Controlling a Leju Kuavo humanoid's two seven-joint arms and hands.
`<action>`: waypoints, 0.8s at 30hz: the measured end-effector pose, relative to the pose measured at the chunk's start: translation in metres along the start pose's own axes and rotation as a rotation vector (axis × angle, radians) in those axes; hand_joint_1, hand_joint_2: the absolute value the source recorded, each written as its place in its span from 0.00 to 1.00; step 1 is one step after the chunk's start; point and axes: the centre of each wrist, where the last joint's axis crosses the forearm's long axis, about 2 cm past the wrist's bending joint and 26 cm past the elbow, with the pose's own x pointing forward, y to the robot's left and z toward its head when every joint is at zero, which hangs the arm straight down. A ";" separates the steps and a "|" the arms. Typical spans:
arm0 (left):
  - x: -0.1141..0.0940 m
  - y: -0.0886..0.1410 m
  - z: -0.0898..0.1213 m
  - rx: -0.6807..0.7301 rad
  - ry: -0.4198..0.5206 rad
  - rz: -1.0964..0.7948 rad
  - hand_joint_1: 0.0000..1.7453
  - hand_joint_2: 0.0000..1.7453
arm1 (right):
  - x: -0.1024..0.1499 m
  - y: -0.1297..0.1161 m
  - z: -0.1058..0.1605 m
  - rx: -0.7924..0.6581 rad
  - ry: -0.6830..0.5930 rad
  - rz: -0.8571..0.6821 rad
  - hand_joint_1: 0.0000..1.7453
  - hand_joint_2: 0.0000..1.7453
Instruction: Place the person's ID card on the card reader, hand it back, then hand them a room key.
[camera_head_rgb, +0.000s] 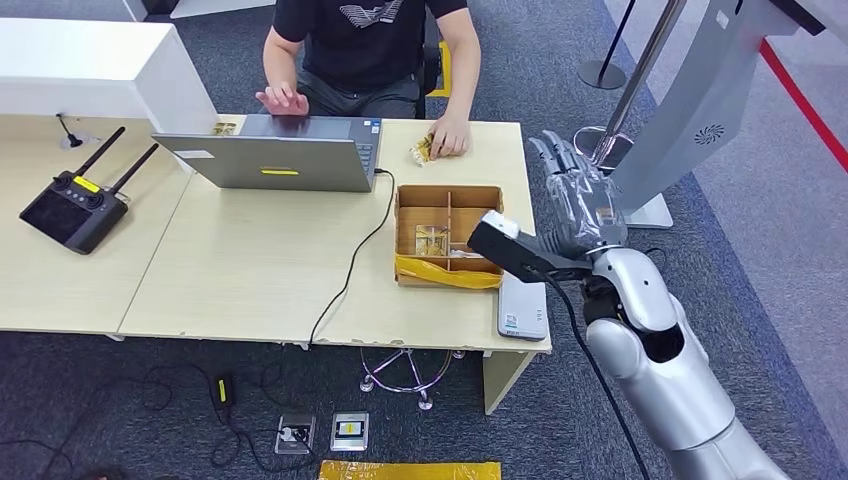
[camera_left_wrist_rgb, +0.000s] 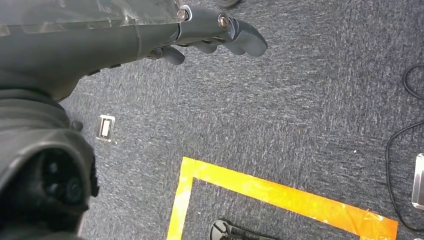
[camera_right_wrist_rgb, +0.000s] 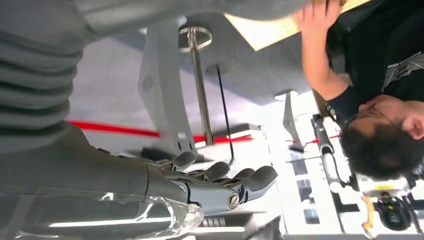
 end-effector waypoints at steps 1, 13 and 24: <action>0.000 0.000 0.000 0.000 0.000 0.001 0.00 0.00 | 0.002 0.001 0.002 0.001 -0.008 0.026 0.00 1.00; 0.000 -0.002 0.000 -0.003 0.002 0.007 0.00 0.00 | 0.026 0.010 0.010 0.071 -0.085 0.139 0.00 1.00; 0.000 -0.002 0.000 -0.006 0.011 0.010 0.00 0.00 | 0.043 0.020 0.011 0.178 -0.097 0.115 0.00 1.00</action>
